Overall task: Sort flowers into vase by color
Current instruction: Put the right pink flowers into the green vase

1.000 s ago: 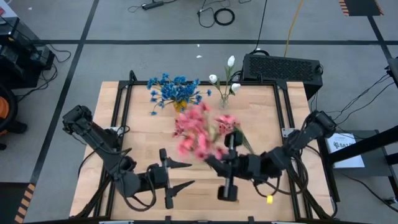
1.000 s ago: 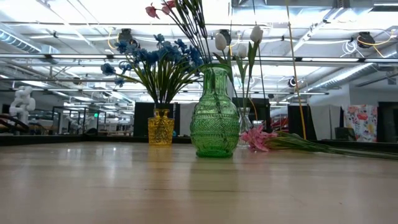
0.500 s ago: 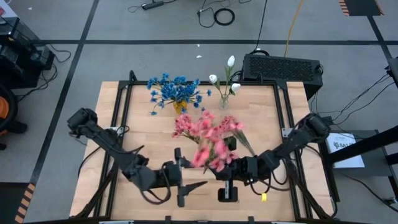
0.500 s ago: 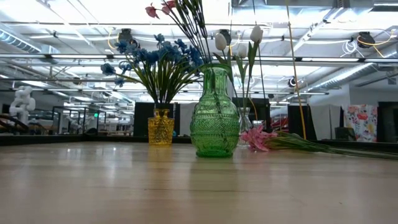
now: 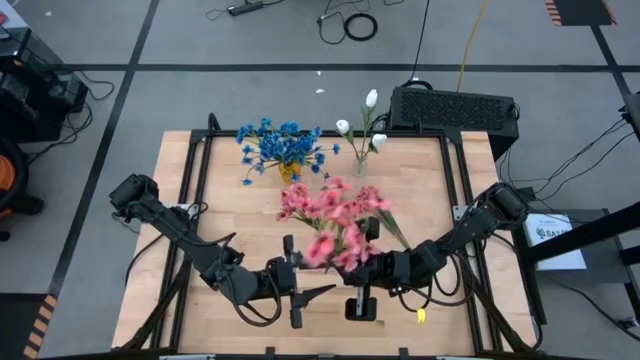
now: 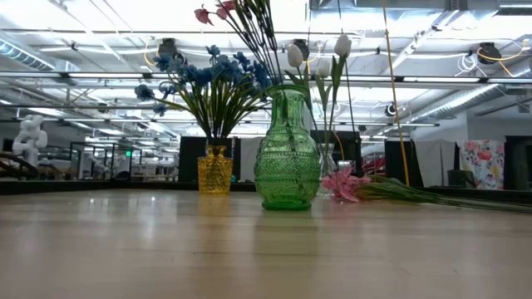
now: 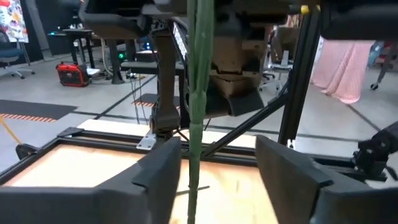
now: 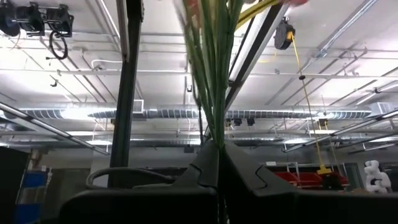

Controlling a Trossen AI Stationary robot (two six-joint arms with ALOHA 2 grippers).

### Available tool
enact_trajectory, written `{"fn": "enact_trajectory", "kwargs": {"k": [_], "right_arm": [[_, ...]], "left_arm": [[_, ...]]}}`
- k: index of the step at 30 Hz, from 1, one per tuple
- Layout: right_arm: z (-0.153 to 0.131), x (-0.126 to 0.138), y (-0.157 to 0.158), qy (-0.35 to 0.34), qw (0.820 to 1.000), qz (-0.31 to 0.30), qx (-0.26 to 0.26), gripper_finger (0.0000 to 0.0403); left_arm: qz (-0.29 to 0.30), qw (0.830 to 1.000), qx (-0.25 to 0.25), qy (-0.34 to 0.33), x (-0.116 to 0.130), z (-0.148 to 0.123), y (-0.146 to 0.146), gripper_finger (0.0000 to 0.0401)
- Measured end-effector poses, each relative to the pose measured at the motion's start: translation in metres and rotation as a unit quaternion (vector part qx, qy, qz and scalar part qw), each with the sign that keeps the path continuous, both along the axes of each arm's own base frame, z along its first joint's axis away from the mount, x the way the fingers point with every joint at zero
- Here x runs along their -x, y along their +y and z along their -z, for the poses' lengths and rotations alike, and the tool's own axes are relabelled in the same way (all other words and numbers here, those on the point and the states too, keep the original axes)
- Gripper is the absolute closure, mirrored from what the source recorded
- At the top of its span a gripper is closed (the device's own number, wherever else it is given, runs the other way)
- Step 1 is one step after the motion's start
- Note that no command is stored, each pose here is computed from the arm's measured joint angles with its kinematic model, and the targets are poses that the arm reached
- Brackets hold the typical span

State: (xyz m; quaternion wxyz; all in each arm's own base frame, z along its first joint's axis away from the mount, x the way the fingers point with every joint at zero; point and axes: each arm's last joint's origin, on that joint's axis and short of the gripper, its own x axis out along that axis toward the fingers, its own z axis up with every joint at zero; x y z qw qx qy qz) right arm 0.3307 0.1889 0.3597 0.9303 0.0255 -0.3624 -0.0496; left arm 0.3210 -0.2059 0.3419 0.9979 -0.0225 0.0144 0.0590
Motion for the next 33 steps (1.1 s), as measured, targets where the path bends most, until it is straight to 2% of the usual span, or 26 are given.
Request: {"fn": "enact_trajectory", "kwargs": {"k": [14,20,22,25,28,33], "right_arm": [[0.001,0.000,0.002,0.004,1.000,-0.003,0.003,0.0403],[0.002,0.001,0.005,0.012,1.000,-0.007,0.007,0.0401],[0.002,0.002,0.007,0.025,1.000,0.006,-0.006,0.0392],[0.001,0.008,0.011,0.060,0.996,0.055,-0.033,0.0359],[0.000,0.013,0.016,0.094,0.992,0.082,-0.035,0.0312],[-0.001,0.015,0.020,0.168,0.984,0.057,-0.017,0.0236]], "left_arm": [[0.000,1.000,-0.026,0.015,0.000,0.003,0.001,0.0385],[0.005,0.999,-0.037,0.018,0.003,0.002,-0.002,0.0378],[0.006,0.999,-0.043,0.027,0.005,0.002,-0.001,0.0380],[0.011,0.998,-0.048,0.047,0.014,-0.001,0.000,0.0383],[0.011,0.997,-0.040,0.067,0.022,-0.005,0.005,0.0383],[0.012,0.993,-0.044,0.106,0.029,-0.001,0.009,0.0384]]}}
